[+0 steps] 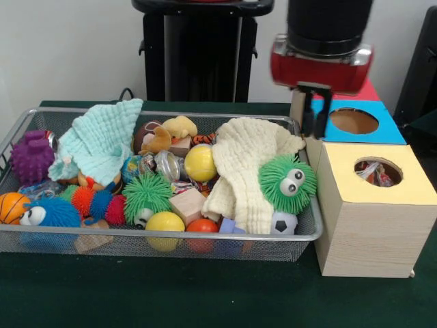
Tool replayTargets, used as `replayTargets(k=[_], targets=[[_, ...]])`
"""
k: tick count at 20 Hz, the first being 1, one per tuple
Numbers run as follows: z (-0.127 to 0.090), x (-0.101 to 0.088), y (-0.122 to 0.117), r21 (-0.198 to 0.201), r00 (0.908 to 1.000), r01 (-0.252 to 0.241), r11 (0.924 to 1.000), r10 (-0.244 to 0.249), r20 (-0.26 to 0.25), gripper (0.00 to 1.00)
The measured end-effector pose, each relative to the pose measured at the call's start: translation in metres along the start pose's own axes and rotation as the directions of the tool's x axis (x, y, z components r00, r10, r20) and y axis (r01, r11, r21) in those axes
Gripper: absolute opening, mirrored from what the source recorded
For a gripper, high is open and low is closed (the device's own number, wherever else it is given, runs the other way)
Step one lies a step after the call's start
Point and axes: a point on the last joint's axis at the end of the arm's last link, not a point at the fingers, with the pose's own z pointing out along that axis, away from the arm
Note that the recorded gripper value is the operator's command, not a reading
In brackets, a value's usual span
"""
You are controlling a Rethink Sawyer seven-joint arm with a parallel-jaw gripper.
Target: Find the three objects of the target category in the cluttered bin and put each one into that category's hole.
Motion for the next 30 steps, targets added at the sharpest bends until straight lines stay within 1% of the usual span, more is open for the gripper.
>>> replayTargets(k=[1, 4, 5, 6, 7, 8, 10, 12, 13, 14, 19, 22, 23, 26, 27, 30], targets=[[0.003, -0.004, -0.015, 0.017, 1.0000, -0.005, 0.9998, 0.005, 0.001, 0.00], [0.010, -0.013, -0.047, 0.059, 0.9999, -0.013, 0.9982, 0.013, 0.000, 0.00], [0.014, -0.016, -0.061, 0.077, 0.9999, -0.015, 0.9969, 0.015, -0.001, 0.00], [0.017, -0.018, -0.071, 0.090, 0.9999, -0.017, 0.9958, 0.017, -0.001, 0.00], [0.023, -0.022, -0.090, 0.116, 0.9998, -0.019, 0.9931, 0.020, -0.005, 0.00], [0.028, -0.024, -0.100, 0.130, 0.9997, -0.020, 0.9913, 0.022, -0.008, 0.00], [0.033, -0.026, -0.112, 0.145, 0.9996, -0.021, 0.9892, 0.024, -0.013, 0.00], [0.047, -0.027, -0.134, 0.173, 0.9992, -0.023, 0.9847, 0.028, -0.030, 0.00], [0.051, -0.026, -0.139, 0.178, 0.9989, -0.023, 0.9837, 0.030, -0.035, 0.00], [0.063, -0.026, -0.151, 0.190, 0.9982, -0.021, 0.9815, 0.031, -0.052, 1.00], [0.077, -0.024, -0.158, 0.192, 0.9970, -0.013, 0.9813, 0.028, -0.072, 1.00], [0.087, -0.022, -0.155, 0.180, 0.9958, -0.006, 0.9837, 0.022, -0.088, 1.00], [0.093, -0.020, -0.150, 0.164, 0.9949, -0.001, 0.9864, 0.017, -0.099, 1.00], [0.100, -0.017, -0.143, 0.143, 0.9935, 0.006, 0.9897, 0.011, -0.114, 1.00], [0.106, -0.014, -0.135, 0.121, 0.9919, 0.012, 0.9925, 0.004, -0.127, 1.00], [0.115, -0.010, -0.125, 0.091, 0.9898, 0.019, 0.9957, -0.006, -0.142, 1.00]])
